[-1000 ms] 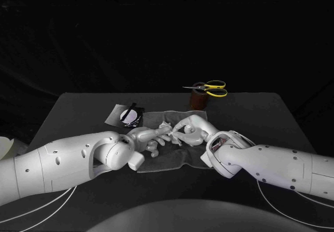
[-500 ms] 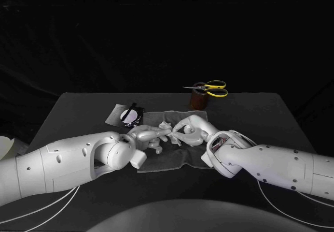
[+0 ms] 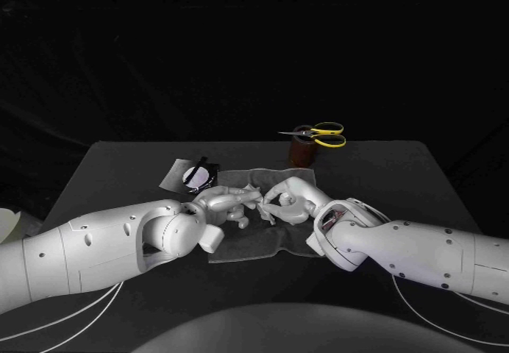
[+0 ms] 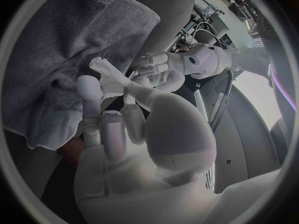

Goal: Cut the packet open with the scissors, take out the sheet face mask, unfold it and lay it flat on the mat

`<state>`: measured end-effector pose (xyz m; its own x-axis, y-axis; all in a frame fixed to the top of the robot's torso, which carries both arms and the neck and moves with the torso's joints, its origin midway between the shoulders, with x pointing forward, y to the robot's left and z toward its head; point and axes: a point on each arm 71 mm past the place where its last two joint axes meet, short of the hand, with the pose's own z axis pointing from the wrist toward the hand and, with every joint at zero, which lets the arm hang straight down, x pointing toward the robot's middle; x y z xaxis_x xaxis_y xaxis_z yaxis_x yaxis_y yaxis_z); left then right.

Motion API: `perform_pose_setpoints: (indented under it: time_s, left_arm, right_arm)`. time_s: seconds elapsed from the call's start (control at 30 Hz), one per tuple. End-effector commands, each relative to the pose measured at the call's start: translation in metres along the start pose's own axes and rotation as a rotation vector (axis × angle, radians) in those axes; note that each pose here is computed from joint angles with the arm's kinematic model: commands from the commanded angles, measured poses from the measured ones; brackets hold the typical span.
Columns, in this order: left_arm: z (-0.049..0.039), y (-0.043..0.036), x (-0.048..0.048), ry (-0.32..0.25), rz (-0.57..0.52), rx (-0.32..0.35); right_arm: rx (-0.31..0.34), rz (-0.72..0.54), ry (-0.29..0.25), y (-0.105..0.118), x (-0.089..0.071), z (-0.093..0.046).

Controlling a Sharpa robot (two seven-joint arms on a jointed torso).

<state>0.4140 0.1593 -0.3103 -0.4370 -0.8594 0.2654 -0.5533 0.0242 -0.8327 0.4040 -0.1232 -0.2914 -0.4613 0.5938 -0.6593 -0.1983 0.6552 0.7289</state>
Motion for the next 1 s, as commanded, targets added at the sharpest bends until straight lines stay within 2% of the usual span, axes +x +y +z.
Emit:
perform_pose_setpoints:
  time_s: [0.03, 0.2, 0.5, 0.8, 1.0]
  left_arm:
    - [0.0, -0.002, 0.003, 0.034, -0.019, 0.018]
    - [0.0001, -0.0001, 0.0016, 0.019, 0.005, -0.007]
    - [-0.0005, 0.004, -0.0053, -0.042, 0.09, -0.067]
    - [-0.0018, 0.0041, -0.0113, -0.081, 0.126, -0.071]
    - [-0.0016, 0.0034, -0.0095, -0.063, 0.133, -0.061]
  right_arm:
    - [-0.004, -0.015, 0.005, 0.001, 0.0, 0.0]
    - [-0.008, -0.014, -0.001, 0.002, 0.0, 0.0]
    - [-0.013, -0.01, -0.02, 0.002, -0.001, -0.001]
    - [-0.011, -0.01, -0.024, 0.001, -0.002, -0.001]
    - [-0.01, -0.01, -0.019, 0.001, -0.002, -0.001]
